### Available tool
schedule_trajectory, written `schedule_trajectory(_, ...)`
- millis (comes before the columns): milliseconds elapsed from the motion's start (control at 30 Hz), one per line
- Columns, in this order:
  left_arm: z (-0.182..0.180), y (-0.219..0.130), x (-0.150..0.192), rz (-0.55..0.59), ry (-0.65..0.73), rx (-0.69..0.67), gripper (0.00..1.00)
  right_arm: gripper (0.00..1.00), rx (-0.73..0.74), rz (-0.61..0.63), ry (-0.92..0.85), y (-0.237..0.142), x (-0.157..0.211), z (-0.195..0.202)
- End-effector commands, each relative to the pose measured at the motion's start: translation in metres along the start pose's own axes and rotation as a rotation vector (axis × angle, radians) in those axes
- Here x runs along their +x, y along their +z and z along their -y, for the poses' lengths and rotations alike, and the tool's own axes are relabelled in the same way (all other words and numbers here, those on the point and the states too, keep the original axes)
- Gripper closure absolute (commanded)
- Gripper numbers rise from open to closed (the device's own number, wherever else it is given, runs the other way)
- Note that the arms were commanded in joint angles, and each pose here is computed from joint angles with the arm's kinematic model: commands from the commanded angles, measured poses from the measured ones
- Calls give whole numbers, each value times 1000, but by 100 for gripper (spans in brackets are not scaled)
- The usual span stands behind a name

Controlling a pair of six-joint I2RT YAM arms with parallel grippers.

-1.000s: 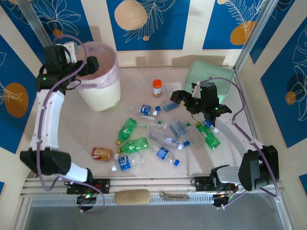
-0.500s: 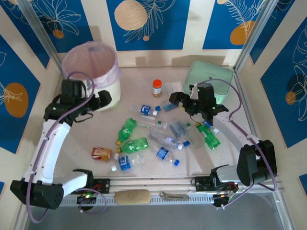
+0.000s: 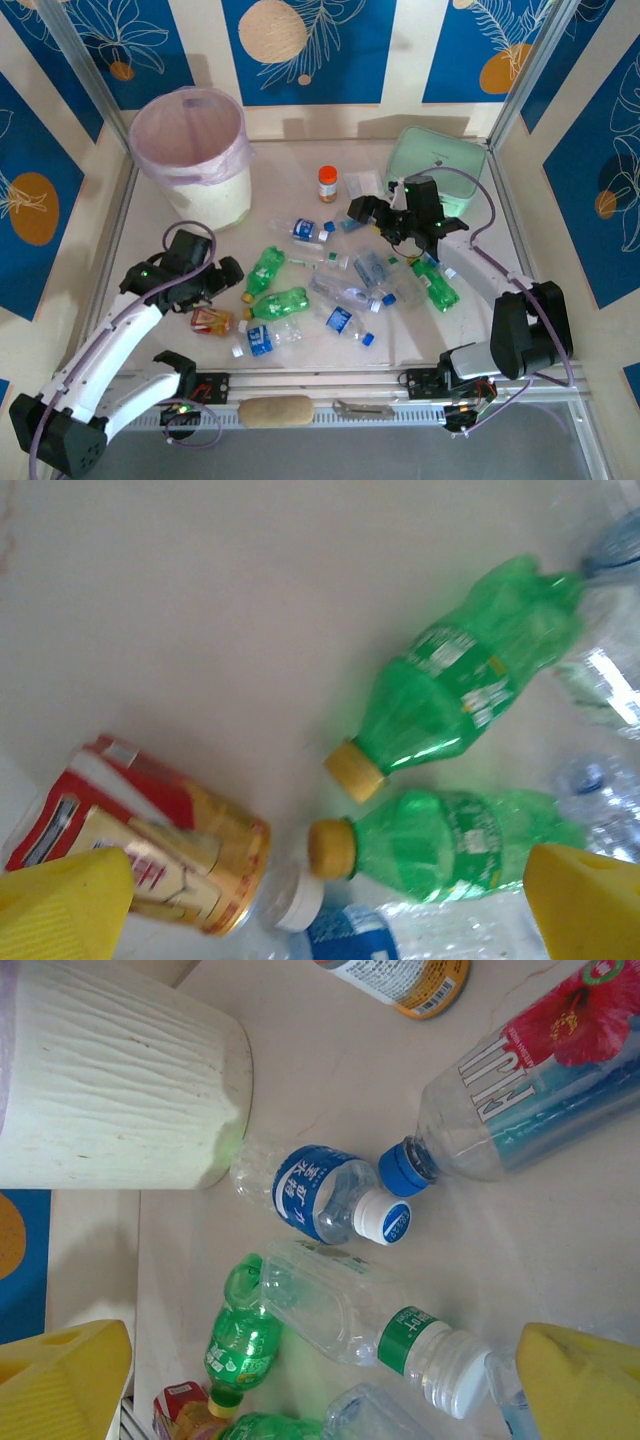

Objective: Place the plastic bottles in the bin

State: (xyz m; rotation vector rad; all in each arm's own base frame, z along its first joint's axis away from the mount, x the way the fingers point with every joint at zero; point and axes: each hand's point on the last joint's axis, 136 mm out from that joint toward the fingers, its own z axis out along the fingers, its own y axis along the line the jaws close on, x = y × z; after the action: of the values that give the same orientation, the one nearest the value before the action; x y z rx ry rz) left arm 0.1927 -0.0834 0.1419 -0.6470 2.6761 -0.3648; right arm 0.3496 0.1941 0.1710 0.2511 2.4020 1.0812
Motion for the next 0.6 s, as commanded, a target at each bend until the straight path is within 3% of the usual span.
schedule_trajectory(0, -32, 3, 25, -70, -80, -143, 0, 1, -4, -26, 12, 5, 5, -1)
schedule_trajectory(200, -57, 5, 44, -106, -174, -240, 0, 1, 11, -29, 4, 8, 4, -1)
schedule_trajectory(400, -69, 27, 78, -206, -345, -240, 0, 1, 13, -43, 6, 11, 4, 0)
schedule_trajectory(567, -65, 44, 73, -170, -402, -209, 0, 1, 13, -50, 6, 12, 4, 0)
